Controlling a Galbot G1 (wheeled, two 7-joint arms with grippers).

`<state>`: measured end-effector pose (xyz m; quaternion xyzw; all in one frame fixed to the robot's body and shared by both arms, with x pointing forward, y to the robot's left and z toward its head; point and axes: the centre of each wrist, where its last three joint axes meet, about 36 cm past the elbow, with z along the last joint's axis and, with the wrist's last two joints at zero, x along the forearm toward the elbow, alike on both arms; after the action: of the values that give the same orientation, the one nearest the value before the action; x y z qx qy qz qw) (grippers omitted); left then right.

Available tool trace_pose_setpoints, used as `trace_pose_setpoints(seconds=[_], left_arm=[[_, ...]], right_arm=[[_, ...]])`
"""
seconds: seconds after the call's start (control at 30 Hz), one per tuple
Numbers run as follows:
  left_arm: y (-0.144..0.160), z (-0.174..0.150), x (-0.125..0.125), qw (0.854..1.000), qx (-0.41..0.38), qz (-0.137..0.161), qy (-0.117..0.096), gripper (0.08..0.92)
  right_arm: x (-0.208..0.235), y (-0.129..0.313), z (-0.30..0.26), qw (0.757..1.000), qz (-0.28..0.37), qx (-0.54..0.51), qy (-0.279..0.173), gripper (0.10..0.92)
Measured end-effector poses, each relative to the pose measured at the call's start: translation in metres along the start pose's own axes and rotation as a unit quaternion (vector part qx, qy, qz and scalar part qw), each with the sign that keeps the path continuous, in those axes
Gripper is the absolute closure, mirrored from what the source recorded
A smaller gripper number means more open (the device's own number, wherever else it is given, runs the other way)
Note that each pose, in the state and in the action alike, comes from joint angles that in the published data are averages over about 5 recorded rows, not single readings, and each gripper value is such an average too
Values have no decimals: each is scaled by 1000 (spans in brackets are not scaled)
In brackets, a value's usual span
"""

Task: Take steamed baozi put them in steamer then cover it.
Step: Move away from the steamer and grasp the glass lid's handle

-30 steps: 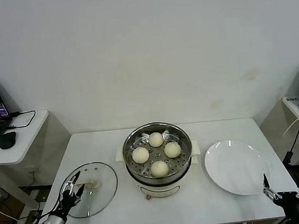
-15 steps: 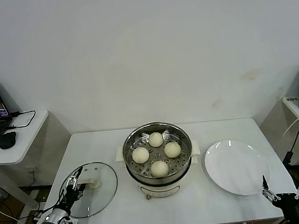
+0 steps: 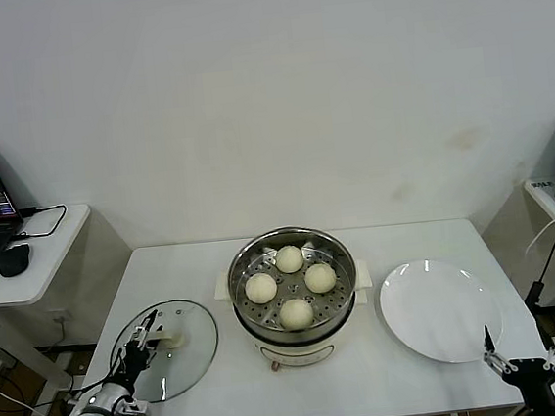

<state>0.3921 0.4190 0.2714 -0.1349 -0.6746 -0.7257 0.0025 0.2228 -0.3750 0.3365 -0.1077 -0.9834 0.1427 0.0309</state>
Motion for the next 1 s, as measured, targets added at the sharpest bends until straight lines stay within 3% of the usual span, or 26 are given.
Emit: trace_pose_setpoints(seconds=[0.5, 0.77, 1.0], left_arm=[[-18, 4, -2, 1000, 25, -5, 7, 811], [-22, 2, 4, 999, 37, -18, 11, 847], [-4, 6, 15, 998, 33, -42, 23, 847]], right_arm=[[3, 5, 2, 1000, -5, 2, 1, 200], [3, 10, 1, 1000, -8, 2, 2, 200], [3, 17, 0, 1000, -16, 3, 0, 200]])
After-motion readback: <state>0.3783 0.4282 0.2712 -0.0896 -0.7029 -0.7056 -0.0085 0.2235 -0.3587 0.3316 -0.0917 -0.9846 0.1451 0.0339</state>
